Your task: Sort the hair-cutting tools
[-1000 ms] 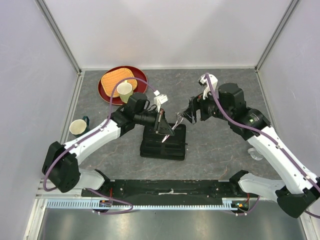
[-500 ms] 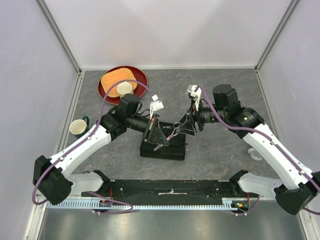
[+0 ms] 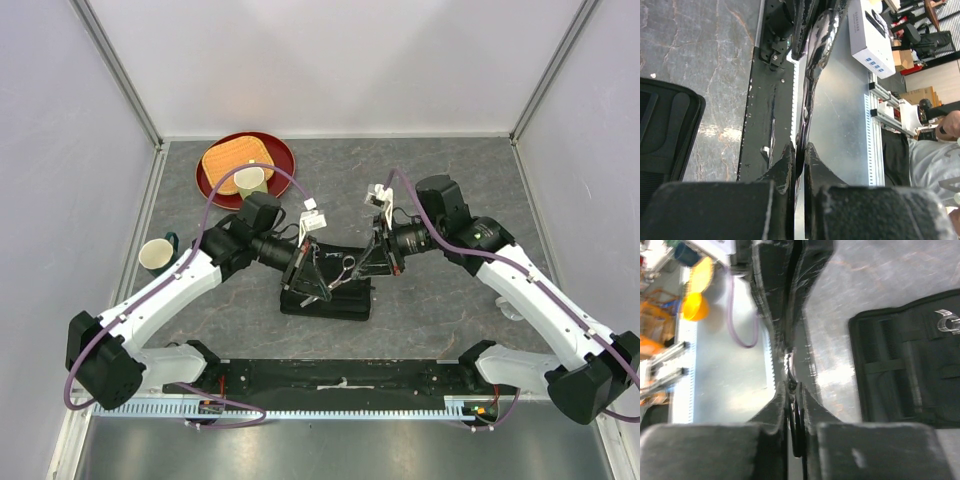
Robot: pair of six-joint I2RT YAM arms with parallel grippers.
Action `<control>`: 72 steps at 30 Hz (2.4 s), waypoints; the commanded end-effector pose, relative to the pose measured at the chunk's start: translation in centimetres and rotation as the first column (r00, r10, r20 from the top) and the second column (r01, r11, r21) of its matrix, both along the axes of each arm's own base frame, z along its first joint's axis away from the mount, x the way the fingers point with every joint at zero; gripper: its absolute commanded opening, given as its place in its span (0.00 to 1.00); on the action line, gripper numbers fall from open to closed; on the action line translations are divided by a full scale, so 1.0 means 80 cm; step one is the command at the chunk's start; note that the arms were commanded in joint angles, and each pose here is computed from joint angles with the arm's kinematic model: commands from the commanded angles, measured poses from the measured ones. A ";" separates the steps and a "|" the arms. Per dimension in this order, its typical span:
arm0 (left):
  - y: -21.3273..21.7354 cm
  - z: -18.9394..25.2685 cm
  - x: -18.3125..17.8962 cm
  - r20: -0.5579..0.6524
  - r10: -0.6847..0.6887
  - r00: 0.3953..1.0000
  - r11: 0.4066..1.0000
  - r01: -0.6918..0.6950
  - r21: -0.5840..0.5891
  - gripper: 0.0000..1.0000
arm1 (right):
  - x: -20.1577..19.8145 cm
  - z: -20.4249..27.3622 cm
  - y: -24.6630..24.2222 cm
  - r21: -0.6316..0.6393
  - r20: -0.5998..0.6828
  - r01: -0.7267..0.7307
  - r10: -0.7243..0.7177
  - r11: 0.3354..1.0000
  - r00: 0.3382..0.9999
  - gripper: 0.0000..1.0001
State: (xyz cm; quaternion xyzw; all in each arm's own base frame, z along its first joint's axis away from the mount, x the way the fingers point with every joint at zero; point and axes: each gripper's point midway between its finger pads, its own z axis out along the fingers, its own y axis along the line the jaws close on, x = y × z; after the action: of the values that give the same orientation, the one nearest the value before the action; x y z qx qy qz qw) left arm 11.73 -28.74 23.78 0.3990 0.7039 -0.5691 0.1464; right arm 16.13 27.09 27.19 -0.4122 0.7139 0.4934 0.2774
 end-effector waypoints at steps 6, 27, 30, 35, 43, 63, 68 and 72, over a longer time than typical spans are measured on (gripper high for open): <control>0.005 0.008 0.052 0.173 0.193 0.966 0.978 -0.205 0.050 0.72 | 0.032 -0.009 0.000 -0.029 -0.005 0.170 -0.170 0.985 0.985 0.00; 0.146 -0.194 0.217 0.131 0.931 0.340 0.243 -0.848 0.471 0.81 | 0.150 -0.159 -0.090 -0.127 -0.251 0.798 -0.797 0.589 0.549 0.00; 0.135 -0.204 0.220 0.099 0.925 0.366 0.279 -0.833 0.478 0.79 | 0.143 -0.169 -0.097 -0.136 -0.270 0.782 -0.782 0.608 0.562 0.00; 0.127 -0.215 0.224 0.071 0.926 0.372 0.297 -0.830 0.473 0.78 | 0.139 -0.176 -0.095 -0.125 -0.274 0.765 -0.763 0.632 0.586 0.00; 0.116 -0.222 0.232 0.039 0.922 0.386 0.326 -0.826 0.459 0.78 | 0.133 -0.180 -0.090 -0.112 -0.305 0.745 -0.736 0.658 0.604 0.00; 0.104 -0.243 0.230 -0.013 0.913 0.408 0.362 -0.796 0.486 0.68 | 0.121 -0.213 -0.092 -0.218 -0.318 0.703 -0.730 0.677 0.605 0.00; 0.100 -0.251 0.225 -0.037 0.906 0.421 0.381 -0.777 0.502 0.57 | 0.119 -0.206 -0.086 -0.184 -0.355 0.702 -0.712 0.689 0.606 0.00; 0.096 -0.254 0.225 -0.052 0.903 0.426 0.394 -0.776 0.493 0.54 | 0.120 -0.202 -0.083 -0.157 -0.366 0.705 -0.703 0.692 0.609 0.00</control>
State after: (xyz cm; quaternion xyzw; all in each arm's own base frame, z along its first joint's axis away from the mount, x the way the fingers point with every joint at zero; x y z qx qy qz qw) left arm 29.60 -19.78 3.25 -0.0945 0.9291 -0.2801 0.2220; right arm 25.37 19.58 9.66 0.0202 0.8780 0.3868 0.2814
